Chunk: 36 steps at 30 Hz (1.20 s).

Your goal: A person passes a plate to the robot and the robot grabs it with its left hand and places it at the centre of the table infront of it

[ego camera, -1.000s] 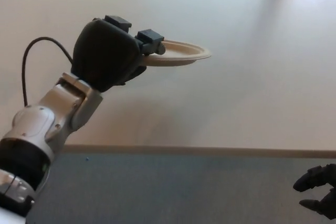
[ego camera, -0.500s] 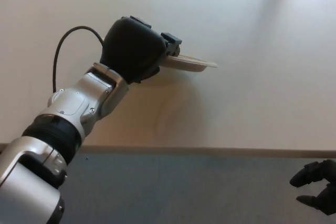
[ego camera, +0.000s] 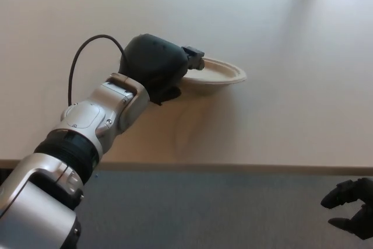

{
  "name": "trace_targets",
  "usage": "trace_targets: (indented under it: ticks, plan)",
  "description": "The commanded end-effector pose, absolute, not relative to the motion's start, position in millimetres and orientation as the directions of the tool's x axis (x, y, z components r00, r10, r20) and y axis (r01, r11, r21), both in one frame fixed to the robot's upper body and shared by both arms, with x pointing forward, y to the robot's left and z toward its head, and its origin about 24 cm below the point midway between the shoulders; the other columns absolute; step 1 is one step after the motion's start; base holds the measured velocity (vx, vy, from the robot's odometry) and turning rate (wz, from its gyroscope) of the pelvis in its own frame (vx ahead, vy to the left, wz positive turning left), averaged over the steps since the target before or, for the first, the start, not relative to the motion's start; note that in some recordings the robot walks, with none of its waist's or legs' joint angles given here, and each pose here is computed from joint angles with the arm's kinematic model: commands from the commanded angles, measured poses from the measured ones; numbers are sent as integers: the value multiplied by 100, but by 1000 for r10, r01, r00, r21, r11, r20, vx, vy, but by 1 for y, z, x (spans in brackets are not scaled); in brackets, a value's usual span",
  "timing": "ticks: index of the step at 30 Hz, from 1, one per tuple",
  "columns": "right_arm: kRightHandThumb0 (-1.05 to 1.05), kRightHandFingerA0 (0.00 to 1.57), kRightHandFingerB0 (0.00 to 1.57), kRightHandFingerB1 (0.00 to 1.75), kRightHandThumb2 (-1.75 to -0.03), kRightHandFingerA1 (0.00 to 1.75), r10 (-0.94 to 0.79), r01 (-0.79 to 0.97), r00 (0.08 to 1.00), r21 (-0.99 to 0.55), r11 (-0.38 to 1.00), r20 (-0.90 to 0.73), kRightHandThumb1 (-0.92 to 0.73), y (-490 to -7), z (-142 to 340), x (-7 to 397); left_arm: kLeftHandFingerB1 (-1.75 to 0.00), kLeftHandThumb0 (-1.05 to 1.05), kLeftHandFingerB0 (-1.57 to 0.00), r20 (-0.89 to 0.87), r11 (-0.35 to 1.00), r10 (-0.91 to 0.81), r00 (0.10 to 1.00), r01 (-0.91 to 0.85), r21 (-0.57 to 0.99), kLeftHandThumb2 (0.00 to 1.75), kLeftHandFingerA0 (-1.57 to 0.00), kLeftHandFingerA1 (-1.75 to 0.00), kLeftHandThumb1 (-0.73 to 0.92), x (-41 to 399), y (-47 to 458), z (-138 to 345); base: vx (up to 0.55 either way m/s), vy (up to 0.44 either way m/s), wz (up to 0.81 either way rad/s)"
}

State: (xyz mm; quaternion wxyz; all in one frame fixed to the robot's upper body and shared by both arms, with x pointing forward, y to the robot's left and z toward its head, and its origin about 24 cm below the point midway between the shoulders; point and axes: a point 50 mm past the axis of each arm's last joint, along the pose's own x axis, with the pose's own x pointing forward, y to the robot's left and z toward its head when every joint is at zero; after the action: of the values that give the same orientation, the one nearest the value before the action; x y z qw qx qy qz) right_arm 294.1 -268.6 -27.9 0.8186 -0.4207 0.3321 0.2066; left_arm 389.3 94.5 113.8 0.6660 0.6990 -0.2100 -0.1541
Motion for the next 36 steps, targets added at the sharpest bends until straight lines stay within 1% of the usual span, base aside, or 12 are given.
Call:
trace_targets:
  ticks: [1, 2, 3, 4, 5, 11, 19, 23, 24, 28, 29, 36]
  plan:
    - [-61, 52, 41, 47, -58, 61, 44, -610, 707, -577, 543, -706, -63, -271, -17, 302, -23, -68, -4, -564, 137, -219, 797, 597, 791, 76, -24, -46, 42, 405, 116, 112, 0, 0, 0]
    - [-60, 53, 41, 47, -58, 62, 41, -604, 708, -574, 552, -705, -63, -272, -18, 302, -23, -69, -5, -573, 156, -231, 787, 611, 776, 56, -20, -33, 50, 404, 117, 112, 0, 0, 0]
    - [-60, 53, 41, 46, -58, 61, 40, -603, 708, -574, 555, -705, -63, -272, -18, 302, -20, -75, -4, -580, 159, -235, 780, 620, 769, 79, -12, -41, 45, 404, 117, 111, 0, 0, 0]
    - [-60, 53, 41, 46, -58, 61, 39, -603, 708, -574, 554, -706, -63, -272, -18, 302, -20, -75, -4, -587, 155, -232, 776, 625, 765, 79, -12, -41, 45, 404, 117, 111, 0, 0, 0]
    - [-59, 54, 40, 46, -58, 62, 39, -606, 707, -577, 547, -706, -64, -272, -18, 302, -18, -73, -5, -592, 165, -234, 771, 632, 758, 85, -2, -16, 44, 404, 117, 110, 0, 0, 0]
    - [-57, 52, 40, 49, -58, 63, 44, -597, 719, -584, 550, -694, -64, -272, -15, 305, -7, -83, 0, -617, 233, -251, 746, 665, 710, 87, 0, 0, 47, 404, 120, 113, 0, 0, 0]
    - [-46, 58, 44, 47, -58, 64, 40, -595, 719, -585, 551, -694, -64, -272, -13, 306, 0, -84, 0, -666, 156, -231, 709, 703, 694, 90, 0, -1, 43, 403, 122, 114, 0, 0, 0]
    - [-42, 56, 44, 48, -57, 63, 42, -593, 723, -588, 550, -690, -62, -272, -11, 308, 0, -85, 0, -701, 174, -234, 674, 738, 651, 90, -9, -26, 44, 402, 127, 115, 0, 0, 0]
    - [-41, 56, 44, 48, -57, 63, 42, -594, 723, -589, 548, -690, -61, -272, -11, 308, -5, -104, 0, -709, 178, -235, 665, 747, 641, 62, -9, -28, 62, 401, 128, 114, 0, 0, 0]
    - [-42, 56, 44, 48, -57, 63, 40, -595, 725, -596, 539, -688, -61, -271, -9, 310, -3, -103, 0, -701, 189, -251, 667, 744, 641, 62, -6, -28, 69, 401, 128, 113, 0, 0, 0]
    - [-42, 56, 44, 48, -57, 63, 41, -596, 725, -597, 537, -687, -61, -271, -9, 310, 0, -96, 0, -701, 205, -260, 664, 747, 632, 102, -3, -12, 56, 400, 128, 113, 0, 0, 0]
    - [-37, 58, 44, 49, -57, 65, 42, -588, 730, -596, 547, -682, -58, -271, -6, 313, -10, -91, 0, -651, 311, -304, 696, 718, 623, 123, 0, -10, 82, 399, 129, 107, 0, 0, 0]
